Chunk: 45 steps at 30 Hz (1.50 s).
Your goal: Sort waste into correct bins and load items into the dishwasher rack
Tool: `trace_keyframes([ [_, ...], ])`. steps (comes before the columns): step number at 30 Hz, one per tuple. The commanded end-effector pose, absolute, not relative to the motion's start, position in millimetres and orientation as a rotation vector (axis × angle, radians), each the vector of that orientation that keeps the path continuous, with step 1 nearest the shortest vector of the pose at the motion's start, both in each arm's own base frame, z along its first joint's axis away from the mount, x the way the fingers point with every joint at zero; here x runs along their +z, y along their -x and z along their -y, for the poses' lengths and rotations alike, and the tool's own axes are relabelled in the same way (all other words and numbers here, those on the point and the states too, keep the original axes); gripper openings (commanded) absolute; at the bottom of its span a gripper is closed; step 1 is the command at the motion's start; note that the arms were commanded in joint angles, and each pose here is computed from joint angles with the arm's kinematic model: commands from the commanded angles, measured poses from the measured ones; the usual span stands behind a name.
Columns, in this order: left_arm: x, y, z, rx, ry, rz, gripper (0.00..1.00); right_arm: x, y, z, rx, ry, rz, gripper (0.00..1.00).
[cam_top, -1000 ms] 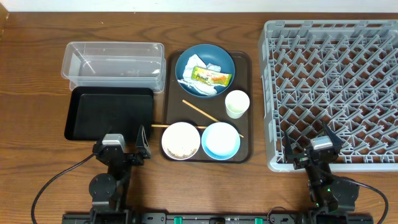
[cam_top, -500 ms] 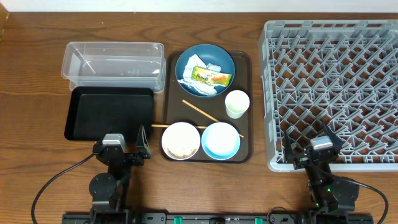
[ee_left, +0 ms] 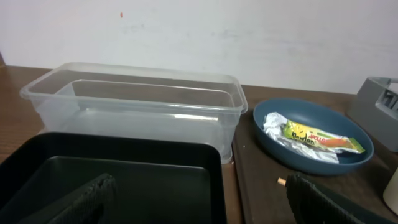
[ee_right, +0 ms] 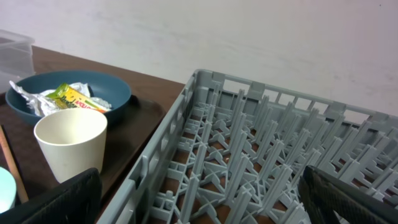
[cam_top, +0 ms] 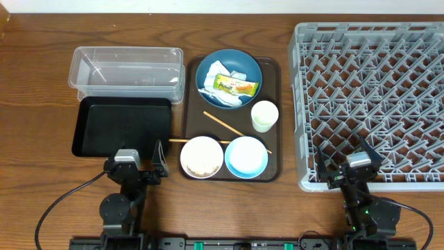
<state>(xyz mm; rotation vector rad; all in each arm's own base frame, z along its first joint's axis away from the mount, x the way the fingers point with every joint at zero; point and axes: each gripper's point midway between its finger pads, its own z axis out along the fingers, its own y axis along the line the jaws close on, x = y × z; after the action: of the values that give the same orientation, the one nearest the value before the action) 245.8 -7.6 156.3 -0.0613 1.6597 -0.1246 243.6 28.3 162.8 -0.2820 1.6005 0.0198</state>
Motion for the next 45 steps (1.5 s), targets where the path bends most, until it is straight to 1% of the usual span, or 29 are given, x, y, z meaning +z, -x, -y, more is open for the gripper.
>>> trace_keyframes([
  [1,159,-247,5,-0.095,0.054,-1.636,0.89,161,-244,-26,-0.014,0.288,-1.601,0.99],
  [6,191,-246,23,-0.177,-0.039,-1.508,0.89,170,-243,-34,-0.006,0.348,-1.554,0.99],
  [11,221,-244,26,-0.184,-0.054,-1.453,0.90,198,-242,-33,-0.034,0.344,-1.441,0.99],
  [14,251,-247,26,-0.184,-0.056,-1.453,0.90,218,-239,-34,-0.046,0.343,-1.381,0.99],
  [16,269,-253,33,-0.189,-0.111,-1.463,0.90,231,-236,-36,-0.042,0.352,-1.355,0.99],
  [20,302,-280,52,-0.268,-0.212,-1.535,0.90,264,-230,-36,-0.048,0.353,-1.320,0.99],
  [25,323,-324,66,-0.366,-0.261,-1.683,0.90,302,-230,-39,-0.038,0.371,-1.347,0.99],
  [29,332,-358,70,-0.405,-0.256,-1.804,0.90,328,-240,-46,-0.018,0.445,-1.426,0.99],
  [35,335,-393,85,-0.428,-0.304,-1.911,0.90,357,-269,-52,0.060,0.478,-1.579,0.99],
  [40,321,-418,102,-0.434,-0.345,-2.043,0.90,366,-305,-51,0.112,0.480,-1.748,0.99],
  [45,294,-438,122,-0.387,-0.425,-2.199,0.90,362,-341,-57,0.214,0.507,-1.909,0.99],
])
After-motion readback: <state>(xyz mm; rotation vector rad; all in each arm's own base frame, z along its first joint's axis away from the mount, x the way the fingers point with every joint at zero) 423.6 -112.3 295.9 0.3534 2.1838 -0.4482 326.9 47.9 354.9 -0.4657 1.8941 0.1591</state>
